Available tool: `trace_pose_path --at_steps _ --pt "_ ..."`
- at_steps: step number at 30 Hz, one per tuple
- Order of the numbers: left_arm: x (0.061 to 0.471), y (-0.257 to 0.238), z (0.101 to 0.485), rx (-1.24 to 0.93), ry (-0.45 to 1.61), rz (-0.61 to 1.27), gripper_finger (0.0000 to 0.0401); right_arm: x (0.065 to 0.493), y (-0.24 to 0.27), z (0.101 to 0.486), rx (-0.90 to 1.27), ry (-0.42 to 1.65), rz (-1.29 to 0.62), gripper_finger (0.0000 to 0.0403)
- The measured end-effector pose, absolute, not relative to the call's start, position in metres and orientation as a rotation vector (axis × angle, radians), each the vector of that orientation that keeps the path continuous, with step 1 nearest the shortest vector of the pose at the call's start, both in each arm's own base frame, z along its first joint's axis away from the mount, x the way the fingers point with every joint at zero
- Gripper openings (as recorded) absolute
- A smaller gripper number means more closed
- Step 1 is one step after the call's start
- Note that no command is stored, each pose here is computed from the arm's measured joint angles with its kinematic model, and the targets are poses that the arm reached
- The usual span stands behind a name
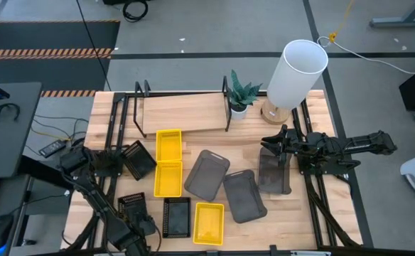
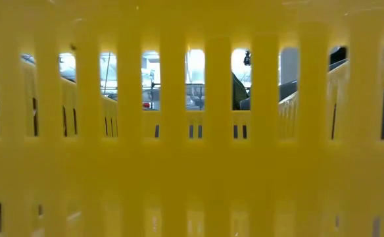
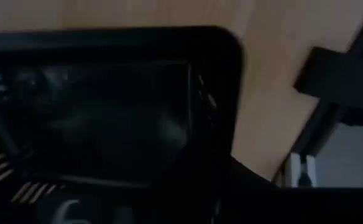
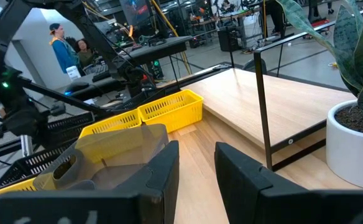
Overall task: Stack baskets on shelf by color
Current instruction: Stack the bottom left black basket on top of the bottom black basket
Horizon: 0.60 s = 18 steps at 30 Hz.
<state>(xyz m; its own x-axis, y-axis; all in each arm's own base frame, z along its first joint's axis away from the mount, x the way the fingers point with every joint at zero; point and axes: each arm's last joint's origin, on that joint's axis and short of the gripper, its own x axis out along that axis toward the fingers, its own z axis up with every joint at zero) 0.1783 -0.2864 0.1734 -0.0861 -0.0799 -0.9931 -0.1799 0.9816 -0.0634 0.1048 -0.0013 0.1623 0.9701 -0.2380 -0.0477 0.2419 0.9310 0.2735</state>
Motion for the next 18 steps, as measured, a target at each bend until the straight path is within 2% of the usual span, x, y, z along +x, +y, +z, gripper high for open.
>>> trace_pose_path --at_steps 5,10,18 --pt "0.184 -0.291 0.209 -0.096 1.641 0.048 0.0005 0.105 -0.001 0.162 0.282 0.014 -0.246 0.0109" --pt "0.191 -0.294 0.241 -0.100 1.611 0.036 0.0003 0.105 -0.001 0.162 0.282 0.014 -0.246 0.0109" --pt "0.212 -0.294 0.267 -0.089 1.418 0.009 0.0002 0.105 -0.001 0.162 0.282 0.014 -0.246 0.0109"
